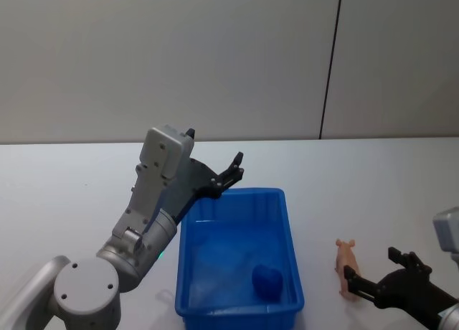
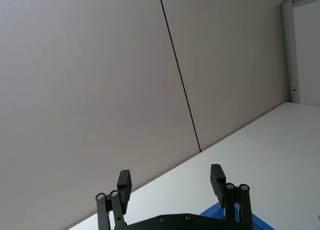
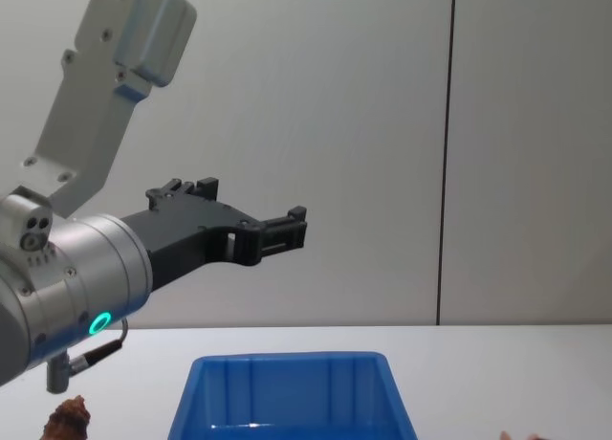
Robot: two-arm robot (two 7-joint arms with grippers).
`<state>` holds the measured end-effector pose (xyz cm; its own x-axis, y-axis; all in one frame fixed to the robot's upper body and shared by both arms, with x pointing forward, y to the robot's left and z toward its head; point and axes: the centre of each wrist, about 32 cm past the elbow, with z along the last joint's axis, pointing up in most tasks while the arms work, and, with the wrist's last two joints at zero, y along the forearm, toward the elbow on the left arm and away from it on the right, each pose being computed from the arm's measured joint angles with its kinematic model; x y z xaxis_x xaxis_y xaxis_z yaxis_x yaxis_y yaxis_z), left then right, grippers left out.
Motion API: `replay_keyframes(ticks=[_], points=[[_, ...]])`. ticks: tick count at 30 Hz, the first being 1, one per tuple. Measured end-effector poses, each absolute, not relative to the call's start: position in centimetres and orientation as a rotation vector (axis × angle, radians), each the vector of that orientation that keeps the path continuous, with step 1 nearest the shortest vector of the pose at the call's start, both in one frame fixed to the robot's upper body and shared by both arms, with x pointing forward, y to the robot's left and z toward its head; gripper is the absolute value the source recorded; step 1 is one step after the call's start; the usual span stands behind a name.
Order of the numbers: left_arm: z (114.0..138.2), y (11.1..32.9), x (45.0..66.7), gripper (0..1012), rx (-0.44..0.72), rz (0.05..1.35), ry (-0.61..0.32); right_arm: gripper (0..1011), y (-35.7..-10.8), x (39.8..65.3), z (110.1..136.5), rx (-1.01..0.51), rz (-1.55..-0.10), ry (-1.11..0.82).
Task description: Pick up the two dolls from the table and place them into the box.
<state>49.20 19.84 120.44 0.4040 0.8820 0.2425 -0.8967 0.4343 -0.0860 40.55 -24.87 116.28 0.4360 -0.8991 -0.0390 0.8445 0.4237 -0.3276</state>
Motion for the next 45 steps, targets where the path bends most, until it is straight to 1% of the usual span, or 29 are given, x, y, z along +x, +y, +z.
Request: replay_keyframes(ticks=[13, 27, 45], points=[[120.4, 19.8, 49.2, 1001, 0.061, 1.124, -0.268, 1001, -24.1, 40.5, 115.8, -0.298, -1.113, 0.205], [120.4, 19.8, 49.2, 1001, 0.061, 1.124, -0.268, 1001, -22.7, 40.8, 114.5, -0.364, -1.182, 0.255], [120.4, 19.8, 49.2, 1001, 0.061, 1.124, -0.268, 1001, -20.7, 43.8, 112.7, -0.393, -1.146, 0.279]])
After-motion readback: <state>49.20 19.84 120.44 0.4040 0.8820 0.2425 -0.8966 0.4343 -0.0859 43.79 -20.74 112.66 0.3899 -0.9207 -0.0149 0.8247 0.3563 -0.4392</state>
